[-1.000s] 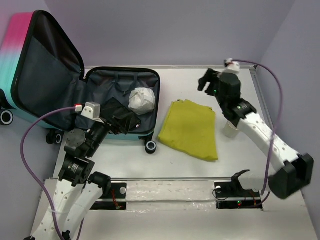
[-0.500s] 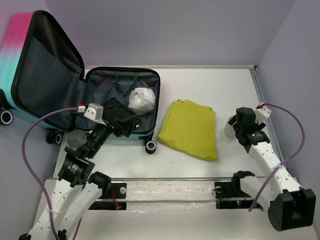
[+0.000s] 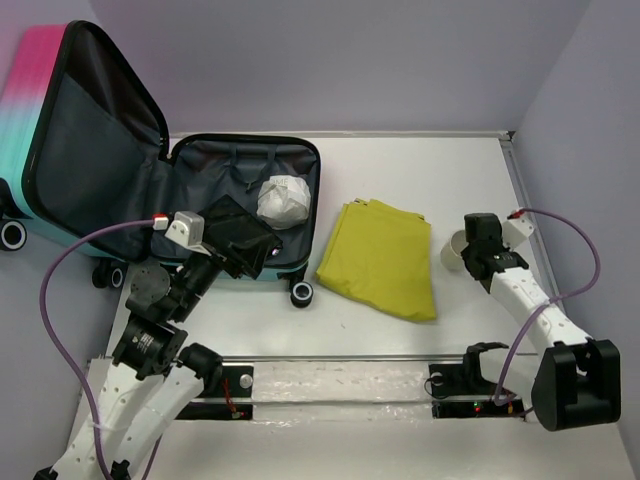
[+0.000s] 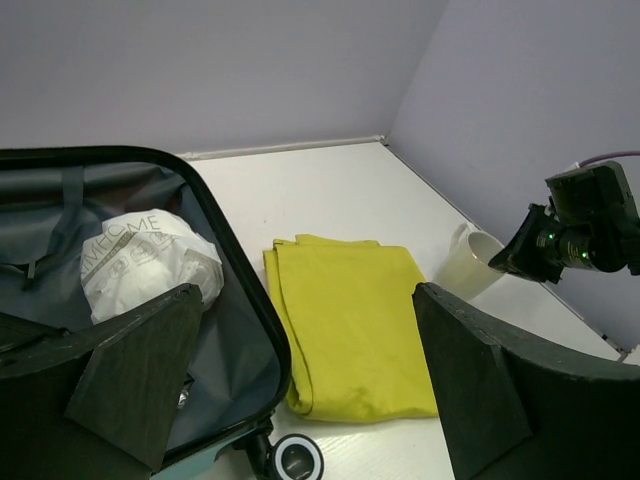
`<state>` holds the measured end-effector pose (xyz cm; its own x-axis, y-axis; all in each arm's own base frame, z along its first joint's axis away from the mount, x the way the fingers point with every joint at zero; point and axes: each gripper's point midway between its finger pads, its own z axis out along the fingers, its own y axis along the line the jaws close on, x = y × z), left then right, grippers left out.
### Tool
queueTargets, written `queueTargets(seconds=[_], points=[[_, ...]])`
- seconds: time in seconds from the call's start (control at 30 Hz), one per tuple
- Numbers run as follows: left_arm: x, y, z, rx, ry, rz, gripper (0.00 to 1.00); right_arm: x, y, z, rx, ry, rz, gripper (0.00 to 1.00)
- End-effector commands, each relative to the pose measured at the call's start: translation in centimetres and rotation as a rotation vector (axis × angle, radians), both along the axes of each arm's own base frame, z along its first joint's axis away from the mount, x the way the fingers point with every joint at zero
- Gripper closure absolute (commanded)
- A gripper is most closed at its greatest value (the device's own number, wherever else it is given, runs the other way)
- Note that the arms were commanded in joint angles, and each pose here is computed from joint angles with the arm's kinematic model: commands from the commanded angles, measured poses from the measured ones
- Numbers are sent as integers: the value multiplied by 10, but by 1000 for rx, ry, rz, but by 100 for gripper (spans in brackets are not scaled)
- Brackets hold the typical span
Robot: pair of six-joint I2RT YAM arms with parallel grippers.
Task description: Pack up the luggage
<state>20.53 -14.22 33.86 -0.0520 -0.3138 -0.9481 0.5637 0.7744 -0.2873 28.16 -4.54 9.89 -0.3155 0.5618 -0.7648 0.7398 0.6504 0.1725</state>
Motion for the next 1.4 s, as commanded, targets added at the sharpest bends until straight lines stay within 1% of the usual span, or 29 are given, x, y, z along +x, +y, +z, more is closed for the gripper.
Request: queueTargets(seconds=[0.0, 0.03, 0.07, 0.13, 0.17, 0.27, 0.37, 0.4, 0.43, 0.47, 0.5, 0.53, 0.57, 0.6, 0.63, 0.67, 0.7, 0.73, 0.77, 0.8, 0.87, 0.93, 0.97, 1.03, 1.07, 1.1, 1.17, 1.2, 1.37], points=[[-9, 4, 31, -32, -82, 0, 1, 20, 7, 28, -3, -100, 72, 93], [-9, 4, 30, -31, -82, 0, 1, 25, 13, 43, -12, -145, 121, 93], [-9, 4, 30, -31, -82, 0, 1, 34, 25, 81, -57, -260, 223, 93], [-9, 4, 33, -33, -85, 3, 1, 46, 52, 129, -42, -407, 360, 93], [-8, 6, 32, -34, -83, 12, 1, 53, 82, 160, 10, -484, 474, 93], [-5, 7, 30, -29, -74, 28, 1, 68, 142, 210, 47, -619, 655, 93], [0, 10, 27, -25, -60, 50, 1, 96, 263, 252, 55, -720, 937, 93], [1, 11, 28, -25, -60, 58, 1, 103, 286, 229, 48, -677, 994, 93], [2, 13, 27, -26, -58, 70, 1, 111, 313, 260, 57, -750, 1039, 93], [4, 17, 29, -30, -59, 93, 1, 116, 342, 270, 52, -793, 1121, 93], [5, 19, 30, -33, -61, 103, 1, 127, 382, 241, 53, -743, 1190, 93], [6, 22, 26, -25, -48, 120, 1, 132, 406, 279, 48, -858, 1233, 93], [7, 27, 26, -26, -45, 144, 1, 136, 426, 282, 49, -889, 1277, 93], [8, 30, 26, -29, -44, 163, 1, 157, 452, 247, 49, -843, 1320, 93], [9, 33, 26, -30, -40, 175, 1, 162, 472, 244, 64, -852, 1354, 93], [13, 43, 26, -37, -34, 231, 1, 166, 490, 281, 84, -935, 1396, 93], [14, 46, 25, -34, -27, 252, 1, 174, 503, 279, 88, -940, 1419, 93], [15, 49, 25, -35, -24, 266, 1, 176, 521, 276, 89, -944, 1443, 93], [16, 50, 24, -33, -18, 276, 1, 187, 547, 231, 63, -874, 1479, 93], [17, 52, 24, -34, -16, 288, 1, 191, 556, 268, 30, -970, 1459, 93], [18, 51, 23, -33, -12, 287, 1, 200, 575, 259, -69, -985, 1461, 93], [18, 49, 23, -31, -13, 276, 1, 217, 589, 248, -148, -1022, 1385, 93], [18, 48, 23, -28, -11, 272, 1, 221, 591, 245, -232, -1037, 1353, 93], [19, 48, 22, -26, -8, 272, 1, 226, 599, 222, -299, -1040, 1340, 72], [19, 47, 21, -26, -7, 269, 1, 227, 598, 219, -331, -1049, 1334, 57], [19, 47, 21, -25, -7, 269, 1, 228, 598, 205, -339, -1010, 1353, 35], [20, 48, 21, -26, -5, 273, 1, 225, 597, 200, -333, -985, 1368, 17], [20, 48, 21, -27, -3, 276, 1, 220, 598, 202, -324, -987, 1390, 14], [27, 55, 17, -44, 24, 323, 1, 195, 585, 265, -253, -1035, 1419, 14]])
